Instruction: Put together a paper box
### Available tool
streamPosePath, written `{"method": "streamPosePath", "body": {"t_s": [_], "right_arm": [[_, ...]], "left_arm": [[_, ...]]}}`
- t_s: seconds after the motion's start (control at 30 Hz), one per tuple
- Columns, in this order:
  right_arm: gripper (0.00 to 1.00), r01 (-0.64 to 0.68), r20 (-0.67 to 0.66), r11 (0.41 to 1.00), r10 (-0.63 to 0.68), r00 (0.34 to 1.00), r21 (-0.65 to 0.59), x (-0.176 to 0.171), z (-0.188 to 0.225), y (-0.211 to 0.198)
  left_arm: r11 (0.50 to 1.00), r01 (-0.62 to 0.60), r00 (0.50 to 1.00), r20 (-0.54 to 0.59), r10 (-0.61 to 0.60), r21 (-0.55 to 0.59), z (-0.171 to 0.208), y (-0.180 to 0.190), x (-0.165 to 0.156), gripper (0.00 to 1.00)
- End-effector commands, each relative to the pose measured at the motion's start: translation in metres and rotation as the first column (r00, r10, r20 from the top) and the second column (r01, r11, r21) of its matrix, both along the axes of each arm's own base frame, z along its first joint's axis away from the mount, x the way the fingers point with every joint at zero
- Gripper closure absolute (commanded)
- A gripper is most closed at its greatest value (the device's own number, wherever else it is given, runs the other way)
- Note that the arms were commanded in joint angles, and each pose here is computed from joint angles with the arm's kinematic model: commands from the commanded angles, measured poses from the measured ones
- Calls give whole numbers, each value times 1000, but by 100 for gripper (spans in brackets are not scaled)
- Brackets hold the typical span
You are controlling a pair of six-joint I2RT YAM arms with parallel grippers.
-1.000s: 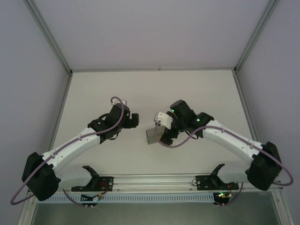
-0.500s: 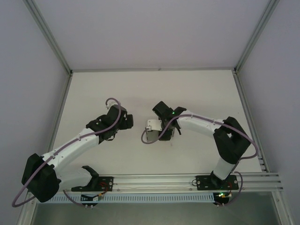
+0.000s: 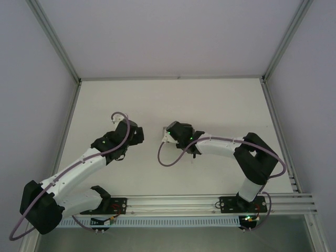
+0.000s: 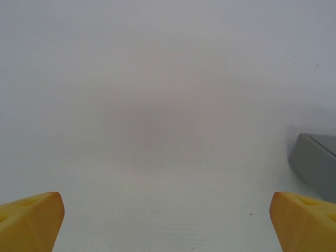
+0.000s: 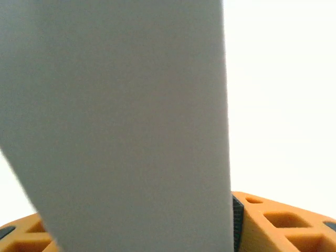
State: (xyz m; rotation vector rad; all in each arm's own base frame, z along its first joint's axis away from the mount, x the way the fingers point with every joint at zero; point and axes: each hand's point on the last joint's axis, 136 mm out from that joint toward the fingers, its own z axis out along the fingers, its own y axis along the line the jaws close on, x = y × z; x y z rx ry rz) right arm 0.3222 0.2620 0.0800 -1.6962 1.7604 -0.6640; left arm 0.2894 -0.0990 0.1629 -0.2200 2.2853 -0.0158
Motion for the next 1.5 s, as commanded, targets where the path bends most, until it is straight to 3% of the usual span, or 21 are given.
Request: {"method": "streamPosePath", "body": {"t_s": [0.0,0.07,0.17,0.27,0.4,0.47,0.6,0.7,0.8,0.93,1.03,1.13,1.17,1.27,1.33,1.4,1.47], "right_arm": [[29,33,-26,999,-32,999,30,-24,1,0],[14,8,-135,998,0,991,54,-52,-6,-2],[3,43,-239,991,-12,971,125,-75,-3,-4],[0,77,-312,978,-13,950,192,-91,8,-4],[0,131,-223,922,-50,973,365,-76,44,1],[0,212,-223,844,-113,968,493,-62,65,-5],[0,391,-247,582,-312,917,714,-15,96,-51],[0,453,-254,402,-457,852,796,11,103,-101],[0,474,-249,294,-565,787,830,25,93,-147],[0,458,-243,201,-632,736,866,39,66,-191],[0,401,-252,73,-673,696,913,47,54,-215],[0,313,-211,34,-671,711,949,54,49,-220],[0,291,-181,62,-657,732,955,56,49,-217],[0,304,-215,46,-607,765,951,65,37,-216],[0,315,-288,-56,-575,765,947,69,25,-232],[0,385,-392,-130,-528,753,914,67,18,-243],[0,375,-378,-116,-515,769,920,73,20,-238]], "left_arm": [[999,-46,999,-3,46,16,-6,12,-4,0],[998,-57,998,5,56,26,-4,14,-1,0],[998,-66,998,20,65,21,0,16,3,0],[997,-75,996,42,76,-7,4,18,9,0],[988,-153,983,101,151,11,17,41,21,0],[977,-208,968,153,200,37,19,58,29,0],[961,-268,939,242,245,65,14,86,50,0],[966,-252,936,265,231,49,7,97,65,0],[969,-232,936,290,198,89,-8,107,80,0],[983,-165,936,326,129,84,-30,111,93,0],[980,-179,917,374,137,81,-46,121,95,0],[988,-148,906,406,123,31,-63,124,98,0],[994,-108,927,363,92,24,-68,117,98,0],[996,-81,924,377,61,38,-77,113,108,0],[998,-58,945,323,44,35,-82,108,106,0],[997,-61,932,359,42,42,-79,109,108,0],[997,-60,939,341,42,42,-80,109,107,0]]}}
